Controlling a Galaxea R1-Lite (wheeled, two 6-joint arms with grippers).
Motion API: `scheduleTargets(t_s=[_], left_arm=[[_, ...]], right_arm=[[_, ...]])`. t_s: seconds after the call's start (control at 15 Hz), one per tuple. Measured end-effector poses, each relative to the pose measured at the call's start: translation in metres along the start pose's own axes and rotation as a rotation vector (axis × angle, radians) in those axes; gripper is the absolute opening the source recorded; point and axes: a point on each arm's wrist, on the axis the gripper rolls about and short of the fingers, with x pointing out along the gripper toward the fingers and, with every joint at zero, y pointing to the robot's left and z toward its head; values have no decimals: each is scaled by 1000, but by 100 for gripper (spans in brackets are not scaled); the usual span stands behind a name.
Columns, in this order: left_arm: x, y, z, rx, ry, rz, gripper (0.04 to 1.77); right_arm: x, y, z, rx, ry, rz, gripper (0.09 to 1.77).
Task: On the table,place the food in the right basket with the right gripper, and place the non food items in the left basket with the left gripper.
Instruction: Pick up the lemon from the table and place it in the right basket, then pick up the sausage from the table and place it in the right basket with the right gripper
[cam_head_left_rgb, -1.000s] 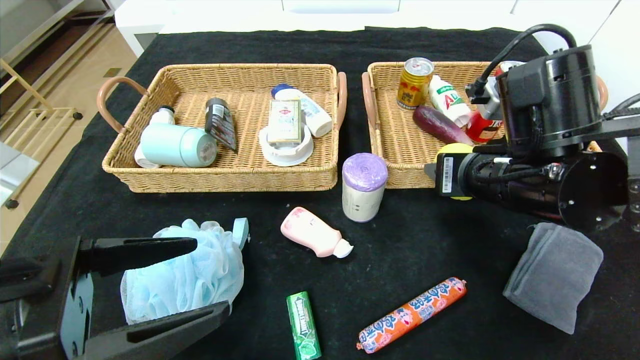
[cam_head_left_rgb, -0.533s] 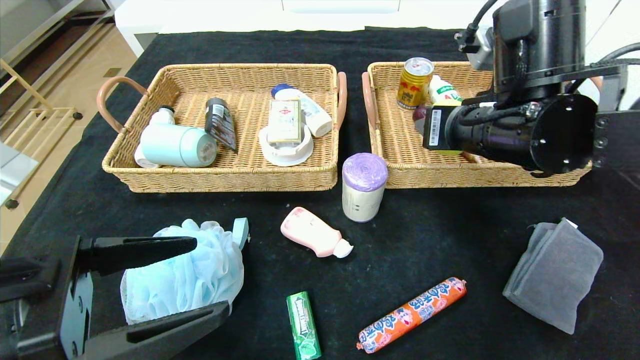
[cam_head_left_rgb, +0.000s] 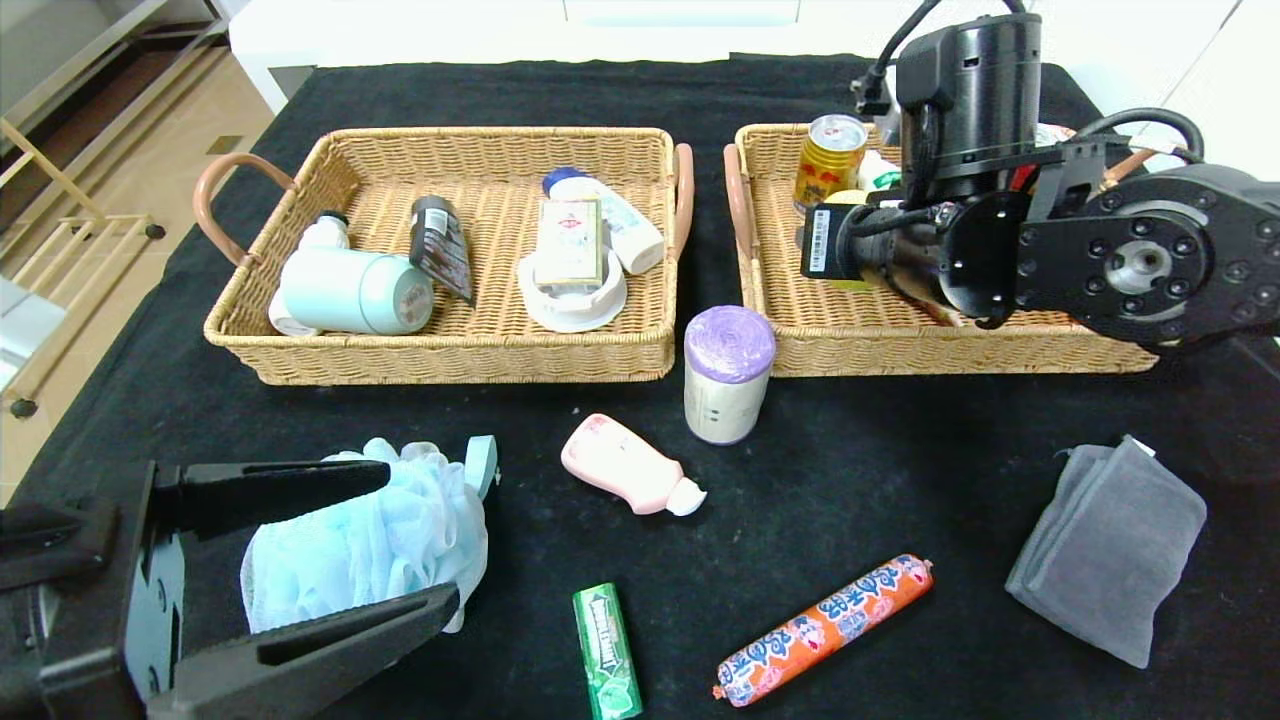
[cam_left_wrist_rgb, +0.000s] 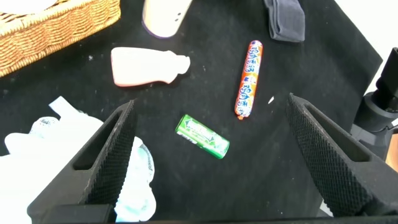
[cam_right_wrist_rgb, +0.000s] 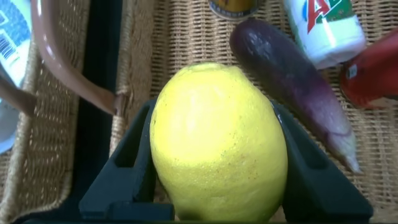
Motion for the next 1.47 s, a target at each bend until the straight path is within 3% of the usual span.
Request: scheduleTargets(t_s=[0.13,0.47,1.0,1.2,1.47], left_arm=[[0,0,0,0,2,2,172],[2,1,-1,-2,8,6,172],[4,1,-1,-6,13,7,172],[4,2,-1,-7,15,9,172],[5,2,-2,-9,21,11,172]], right_arm=[[6,0,-4,-5,6,-8,111],[8,-1,-4,-12,8,-8,139],[-5,-2,-1,-25,17,-1,159],[-32,-7,-4,-26,103,9,163],[-83,-19,-7,97,281,-12,166]])
